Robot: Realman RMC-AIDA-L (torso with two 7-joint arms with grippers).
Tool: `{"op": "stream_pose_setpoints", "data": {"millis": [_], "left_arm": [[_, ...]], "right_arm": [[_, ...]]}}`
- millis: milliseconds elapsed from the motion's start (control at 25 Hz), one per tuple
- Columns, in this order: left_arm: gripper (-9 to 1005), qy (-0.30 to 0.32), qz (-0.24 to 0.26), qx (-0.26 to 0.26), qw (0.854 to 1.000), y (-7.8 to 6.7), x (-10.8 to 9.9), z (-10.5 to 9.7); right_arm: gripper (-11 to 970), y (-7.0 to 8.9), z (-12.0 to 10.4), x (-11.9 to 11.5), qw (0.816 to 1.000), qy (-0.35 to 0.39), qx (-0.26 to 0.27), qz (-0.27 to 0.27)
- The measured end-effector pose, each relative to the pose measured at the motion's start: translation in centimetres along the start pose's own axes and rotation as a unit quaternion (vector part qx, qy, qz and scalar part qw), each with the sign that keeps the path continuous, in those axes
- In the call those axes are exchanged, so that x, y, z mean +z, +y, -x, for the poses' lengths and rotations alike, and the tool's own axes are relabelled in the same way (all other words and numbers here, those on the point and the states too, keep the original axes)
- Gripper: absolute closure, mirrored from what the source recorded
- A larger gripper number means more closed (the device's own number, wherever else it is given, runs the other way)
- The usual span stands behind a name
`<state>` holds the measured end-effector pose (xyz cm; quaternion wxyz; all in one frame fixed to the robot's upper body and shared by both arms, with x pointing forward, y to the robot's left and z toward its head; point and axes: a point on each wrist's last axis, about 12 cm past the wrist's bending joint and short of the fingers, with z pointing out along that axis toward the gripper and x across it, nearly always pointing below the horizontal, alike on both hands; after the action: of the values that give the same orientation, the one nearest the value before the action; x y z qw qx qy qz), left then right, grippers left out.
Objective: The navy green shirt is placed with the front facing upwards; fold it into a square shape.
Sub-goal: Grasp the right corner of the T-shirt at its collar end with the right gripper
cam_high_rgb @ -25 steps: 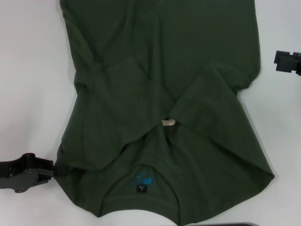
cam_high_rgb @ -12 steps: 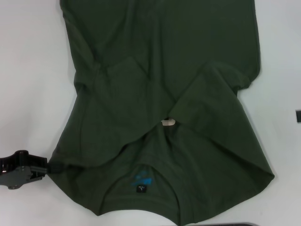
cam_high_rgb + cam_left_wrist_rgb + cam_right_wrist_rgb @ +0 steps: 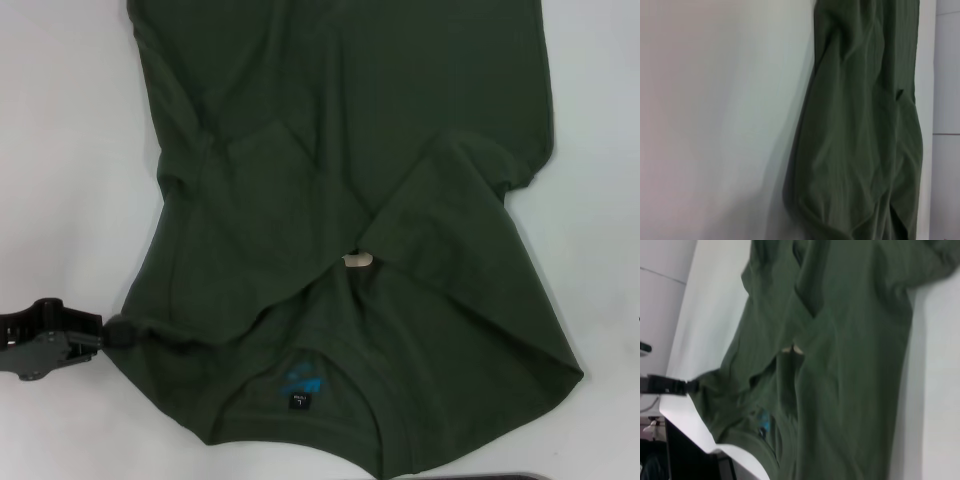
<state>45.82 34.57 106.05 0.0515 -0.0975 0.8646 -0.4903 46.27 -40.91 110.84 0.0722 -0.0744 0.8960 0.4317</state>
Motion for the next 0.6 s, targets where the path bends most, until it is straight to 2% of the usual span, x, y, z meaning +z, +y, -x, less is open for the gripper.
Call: {"op": "stream_pose_setpoints", "data": {"millis": [200,400,600], "left_arm": [[955,-0.002,0.002,0.005,1.0,-0.3,0.0,0.5],[955,0.001,-0.001,0.008,1.0,-0.5,0.1,0.6],[955,0.002,-0.002,0.009,1.0,-0.6,0.1,0.7]], "right_arm": [[124,-0.2,-0.4,0.5,1.0,0.009,0.018,0.007],[124,-0.3,-0.5,2.2,0.999,0.017,0.024,0.019],[124,-0.5,-0.6,4.1,0.999,0.044,0.03,0.002]]}}
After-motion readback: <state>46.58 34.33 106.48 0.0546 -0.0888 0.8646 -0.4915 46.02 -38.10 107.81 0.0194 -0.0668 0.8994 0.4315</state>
